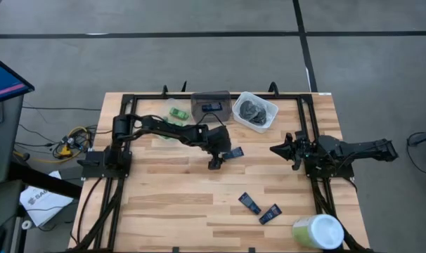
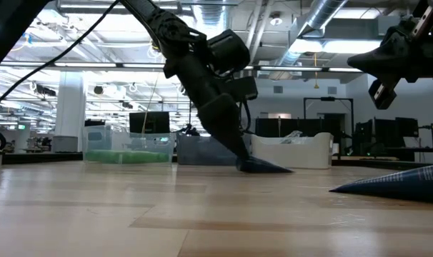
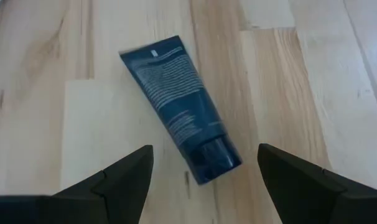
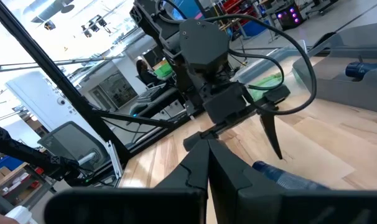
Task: Pick & Place Travel size toiletries
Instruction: Put the blue shave cream into the black bin
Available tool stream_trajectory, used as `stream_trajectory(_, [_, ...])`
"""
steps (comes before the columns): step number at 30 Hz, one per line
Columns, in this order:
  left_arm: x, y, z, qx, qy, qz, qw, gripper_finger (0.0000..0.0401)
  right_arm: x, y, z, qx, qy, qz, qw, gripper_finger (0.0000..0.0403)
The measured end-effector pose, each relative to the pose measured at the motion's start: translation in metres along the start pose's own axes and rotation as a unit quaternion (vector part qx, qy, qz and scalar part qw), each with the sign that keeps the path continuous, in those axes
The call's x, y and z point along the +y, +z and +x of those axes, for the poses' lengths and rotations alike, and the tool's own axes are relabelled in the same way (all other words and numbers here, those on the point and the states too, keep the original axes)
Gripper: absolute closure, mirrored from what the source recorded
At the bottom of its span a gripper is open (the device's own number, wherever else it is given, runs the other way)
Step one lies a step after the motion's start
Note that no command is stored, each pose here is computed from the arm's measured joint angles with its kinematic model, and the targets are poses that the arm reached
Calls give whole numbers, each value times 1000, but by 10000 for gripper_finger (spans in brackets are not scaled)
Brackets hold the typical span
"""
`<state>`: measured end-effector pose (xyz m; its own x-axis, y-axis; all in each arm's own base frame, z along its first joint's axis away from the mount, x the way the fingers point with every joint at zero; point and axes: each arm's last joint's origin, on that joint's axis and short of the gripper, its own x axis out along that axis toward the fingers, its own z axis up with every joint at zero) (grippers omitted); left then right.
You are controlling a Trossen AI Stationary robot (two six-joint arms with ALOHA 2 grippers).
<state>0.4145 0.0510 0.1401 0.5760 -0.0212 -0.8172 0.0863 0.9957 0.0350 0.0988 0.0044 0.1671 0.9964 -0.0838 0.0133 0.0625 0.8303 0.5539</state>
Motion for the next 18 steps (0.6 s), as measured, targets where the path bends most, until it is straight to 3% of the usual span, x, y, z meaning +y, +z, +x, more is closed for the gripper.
stream_trajectory(5, [0,0,0,-1,1,-40,999,116,0,0,0,0,0,0,1000,403])
stream_trajectory(18, [-3,-3,9,6,18,-48,999,155,0,0,0,0,0,0,1000,403])
